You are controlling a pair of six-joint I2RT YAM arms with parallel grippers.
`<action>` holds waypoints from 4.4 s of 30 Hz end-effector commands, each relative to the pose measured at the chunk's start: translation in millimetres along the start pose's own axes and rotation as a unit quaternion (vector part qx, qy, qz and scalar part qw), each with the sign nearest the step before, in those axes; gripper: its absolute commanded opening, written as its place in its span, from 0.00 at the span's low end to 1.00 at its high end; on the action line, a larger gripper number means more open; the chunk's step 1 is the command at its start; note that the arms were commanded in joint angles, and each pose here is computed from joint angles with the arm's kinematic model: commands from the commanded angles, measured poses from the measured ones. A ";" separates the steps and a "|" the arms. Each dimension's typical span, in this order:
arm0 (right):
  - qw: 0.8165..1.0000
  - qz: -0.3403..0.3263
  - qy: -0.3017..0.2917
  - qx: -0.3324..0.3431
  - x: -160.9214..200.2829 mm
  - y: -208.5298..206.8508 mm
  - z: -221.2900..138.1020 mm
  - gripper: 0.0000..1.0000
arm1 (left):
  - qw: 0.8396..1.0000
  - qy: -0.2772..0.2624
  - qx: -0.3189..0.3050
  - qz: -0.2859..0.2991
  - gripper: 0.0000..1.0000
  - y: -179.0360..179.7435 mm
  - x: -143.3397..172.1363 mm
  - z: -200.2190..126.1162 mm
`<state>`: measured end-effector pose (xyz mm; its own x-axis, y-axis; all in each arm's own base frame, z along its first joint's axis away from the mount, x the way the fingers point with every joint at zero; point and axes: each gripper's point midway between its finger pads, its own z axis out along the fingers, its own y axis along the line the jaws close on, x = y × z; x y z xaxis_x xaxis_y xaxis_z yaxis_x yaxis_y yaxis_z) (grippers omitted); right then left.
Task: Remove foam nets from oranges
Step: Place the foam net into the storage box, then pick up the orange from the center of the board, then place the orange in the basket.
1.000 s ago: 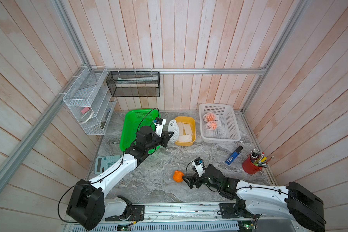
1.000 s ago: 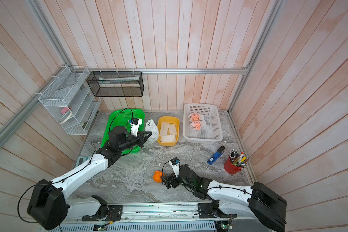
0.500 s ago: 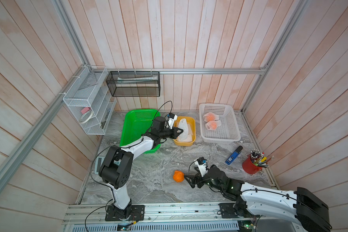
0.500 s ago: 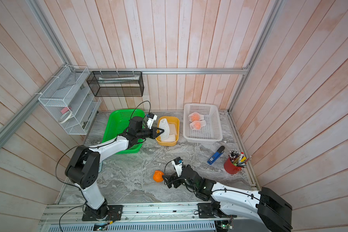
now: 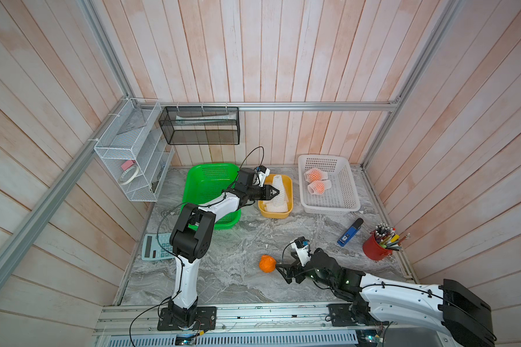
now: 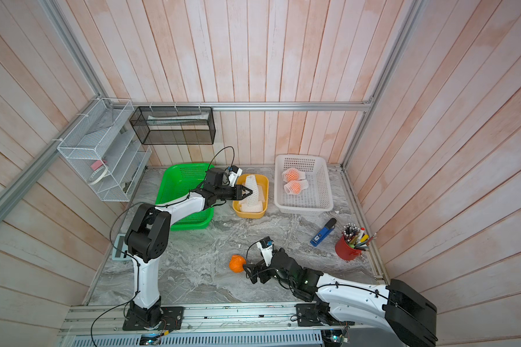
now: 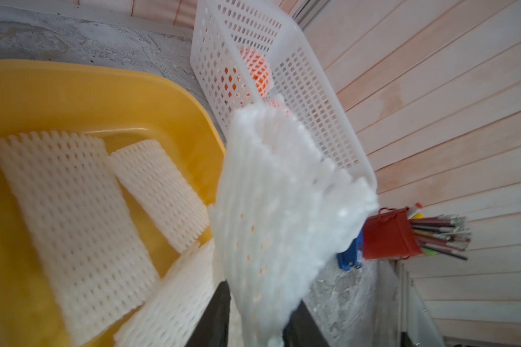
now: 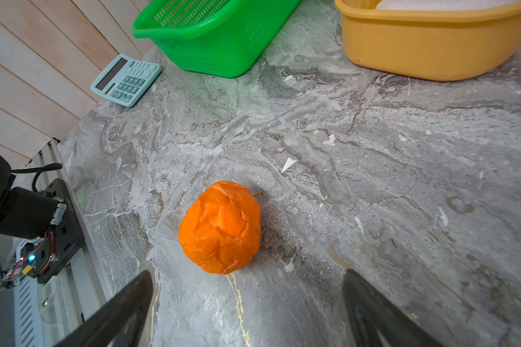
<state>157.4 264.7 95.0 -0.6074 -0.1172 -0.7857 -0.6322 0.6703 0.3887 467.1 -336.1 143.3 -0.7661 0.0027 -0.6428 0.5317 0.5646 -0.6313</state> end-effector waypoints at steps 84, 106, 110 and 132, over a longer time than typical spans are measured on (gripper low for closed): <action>0.997 -0.068 -0.037 -0.030 -198.0 86.5 101.8 0.66 | 0.899 -0.277 -0.337 0.040 1.00 -76.0 110.6 -389.8; 0.997 -0.035 0.050 -0.054 -199.2 54.4 240.4 0.64 | 0.901 -0.281 -0.328 0.044 1.00 -77.1 112.7 -388.9; 0.997 -0.031 0.053 -0.054 -196.4 53.0 242.9 0.64 | 0.901 -0.283 -0.325 0.048 1.00 -78.0 113.1 -389.2; 0.993 -0.044 0.109 -0.022 -160.5 44.1 260.3 0.65 | 0.901 -0.285 -0.321 0.054 1.00 -79.3 112.5 -389.1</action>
<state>353.4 505.3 131.9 -0.6298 -0.2813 -0.7241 -0.7097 0.5874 0.3890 197.9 -57.4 289.4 -0.3248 -0.2424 -0.9142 0.1158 0.9491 -0.2928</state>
